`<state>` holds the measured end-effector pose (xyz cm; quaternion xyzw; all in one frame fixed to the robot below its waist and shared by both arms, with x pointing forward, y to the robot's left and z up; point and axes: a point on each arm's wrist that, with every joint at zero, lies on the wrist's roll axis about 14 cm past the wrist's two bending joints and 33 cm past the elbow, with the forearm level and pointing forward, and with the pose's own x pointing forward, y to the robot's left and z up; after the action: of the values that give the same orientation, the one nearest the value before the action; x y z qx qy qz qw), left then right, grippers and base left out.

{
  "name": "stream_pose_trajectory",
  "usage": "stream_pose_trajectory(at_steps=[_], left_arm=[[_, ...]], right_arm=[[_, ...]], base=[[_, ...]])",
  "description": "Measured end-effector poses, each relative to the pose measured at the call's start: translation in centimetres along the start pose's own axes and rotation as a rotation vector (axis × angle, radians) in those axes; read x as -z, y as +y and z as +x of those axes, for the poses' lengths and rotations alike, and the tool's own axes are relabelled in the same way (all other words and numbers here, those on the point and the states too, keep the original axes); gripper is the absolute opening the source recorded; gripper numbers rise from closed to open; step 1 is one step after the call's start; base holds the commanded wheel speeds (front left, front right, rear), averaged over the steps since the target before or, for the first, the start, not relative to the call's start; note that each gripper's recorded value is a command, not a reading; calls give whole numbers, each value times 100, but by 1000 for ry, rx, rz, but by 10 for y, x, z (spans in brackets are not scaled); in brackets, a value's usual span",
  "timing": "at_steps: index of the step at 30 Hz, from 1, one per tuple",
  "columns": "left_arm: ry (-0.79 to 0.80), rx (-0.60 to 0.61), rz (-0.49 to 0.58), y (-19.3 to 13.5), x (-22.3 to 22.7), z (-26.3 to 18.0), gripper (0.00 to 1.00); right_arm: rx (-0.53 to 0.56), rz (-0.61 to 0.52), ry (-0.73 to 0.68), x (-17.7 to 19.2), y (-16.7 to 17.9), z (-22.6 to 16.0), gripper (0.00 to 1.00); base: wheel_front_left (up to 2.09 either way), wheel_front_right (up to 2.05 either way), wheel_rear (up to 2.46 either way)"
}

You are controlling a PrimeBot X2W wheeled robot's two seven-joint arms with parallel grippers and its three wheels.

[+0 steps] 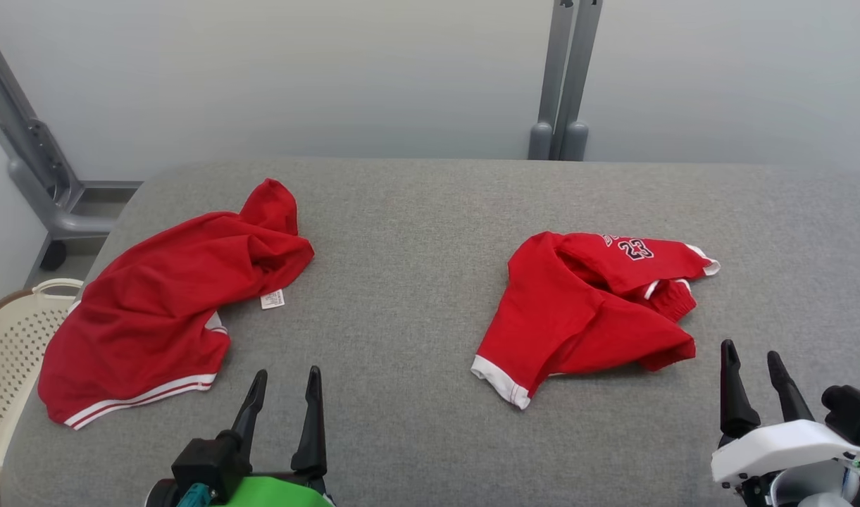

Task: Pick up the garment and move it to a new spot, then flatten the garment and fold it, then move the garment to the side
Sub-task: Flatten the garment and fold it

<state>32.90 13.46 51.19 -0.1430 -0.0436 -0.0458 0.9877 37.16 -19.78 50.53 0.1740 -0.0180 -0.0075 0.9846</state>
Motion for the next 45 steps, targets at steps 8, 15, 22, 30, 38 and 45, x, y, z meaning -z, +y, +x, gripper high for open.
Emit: stream_pose_trajectory(at_steps=[8, 15, 22, 30, 38, 45], left_arm=[[37, -12, 22, 5, 12, -8, 100], [65, -21, 50, 11, 20, -15, 100], [76, -21, 58, 13, 24, -15, 100], [127, 138, 61, -25, 36, -6, 100], [298, 447, 102, -108, 64, 11, 100], [389, 649, 140, -163, 81, 25, 100]], right_arm=[[-24, 41, -42, 0, 9, -14, 100], [-46, 9, -26, 6, 15, -22, 100], [-64, -5, -9, 10, 20, -24, 100], [-86, -10, 18, 14, 27, -23, 100], [-142, -70, 63, 22, 43, -26, 100], [-132, -164, 91, 26, 37, -33, 100]], base=[[0, 0, 0], [0, 0, 0], [0, 0, 0], [0, 0, 0], [0, 0, 0], [0, 0, 0]])
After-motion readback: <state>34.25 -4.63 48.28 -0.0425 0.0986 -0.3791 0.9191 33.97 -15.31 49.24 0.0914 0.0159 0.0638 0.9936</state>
